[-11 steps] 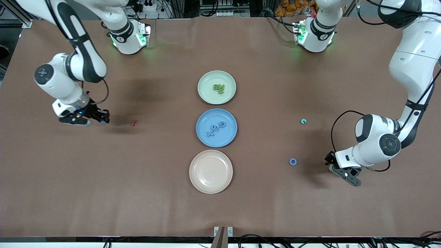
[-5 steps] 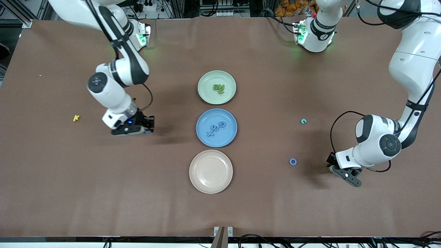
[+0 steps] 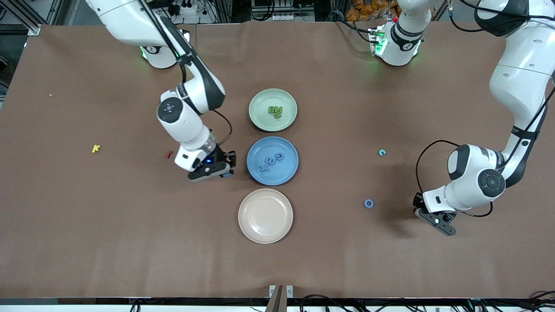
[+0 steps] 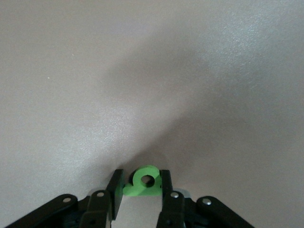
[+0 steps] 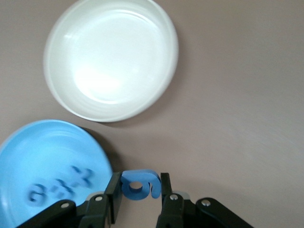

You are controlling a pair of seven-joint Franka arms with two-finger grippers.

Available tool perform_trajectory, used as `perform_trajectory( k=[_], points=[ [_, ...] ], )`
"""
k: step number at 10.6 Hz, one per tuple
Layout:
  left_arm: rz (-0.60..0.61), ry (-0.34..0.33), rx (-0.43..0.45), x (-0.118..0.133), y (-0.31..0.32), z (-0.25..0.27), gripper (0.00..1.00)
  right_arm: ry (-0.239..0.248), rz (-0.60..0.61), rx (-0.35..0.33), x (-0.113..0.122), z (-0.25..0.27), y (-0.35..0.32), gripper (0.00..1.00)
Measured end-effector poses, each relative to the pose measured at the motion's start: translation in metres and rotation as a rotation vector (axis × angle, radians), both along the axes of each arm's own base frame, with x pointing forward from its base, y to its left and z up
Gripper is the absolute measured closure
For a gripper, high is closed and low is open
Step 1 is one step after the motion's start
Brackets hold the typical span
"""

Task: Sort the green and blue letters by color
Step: 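Place the blue 6 on the blue plate while the left gripper lifts the q, then place the green q on the green plate while the right gripper returns to rest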

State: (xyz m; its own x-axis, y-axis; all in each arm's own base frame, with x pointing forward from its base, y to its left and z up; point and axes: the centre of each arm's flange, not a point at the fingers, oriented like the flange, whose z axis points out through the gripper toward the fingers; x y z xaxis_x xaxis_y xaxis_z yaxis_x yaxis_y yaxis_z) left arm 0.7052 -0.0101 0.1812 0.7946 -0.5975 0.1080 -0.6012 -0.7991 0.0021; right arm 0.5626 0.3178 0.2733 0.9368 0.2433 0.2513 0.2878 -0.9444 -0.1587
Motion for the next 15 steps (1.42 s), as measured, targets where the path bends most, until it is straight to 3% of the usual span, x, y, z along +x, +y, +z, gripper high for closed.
perform_trajectory(
  k=[4, 6, 9, 10, 11, 15],
  points=[
    [0.001, 0.016, 0.003, 0.001, -0.004, 0.004, 0.64, -0.033, 0.082, 0.038, -0.007, 0.0, 0.082, 0.63],
    [0.01, 0.035, -0.008, 0.001, -0.013, 0.011, 0.64, -0.027, 0.09, 0.06, -0.021, -0.001, 0.118, 0.58],
    [0.061, 0.066, -0.013, -0.001, -0.036, 0.037, 0.64, 0.009, 0.038, 0.066, -0.029, -0.004, 0.129, 0.17],
    [0.088, 0.082, -0.021, -0.003, -0.047, 0.044, 0.64, 0.047, 0.026, 0.038, -0.023, -0.004, 0.12, 0.04],
    [0.121, 0.1, -0.032, -0.006, -0.06, 0.049, 0.64, 0.087, 0.001, 0.011, -0.011, -0.002, 0.101, 0.0],
    [0.294, 0.173, -0.09, -0.023, -0.131, 0.076, 0.64, 0.225, -0.129, -0.057, 0.058, 0.033, -0.049, 0.0]
  ],
)
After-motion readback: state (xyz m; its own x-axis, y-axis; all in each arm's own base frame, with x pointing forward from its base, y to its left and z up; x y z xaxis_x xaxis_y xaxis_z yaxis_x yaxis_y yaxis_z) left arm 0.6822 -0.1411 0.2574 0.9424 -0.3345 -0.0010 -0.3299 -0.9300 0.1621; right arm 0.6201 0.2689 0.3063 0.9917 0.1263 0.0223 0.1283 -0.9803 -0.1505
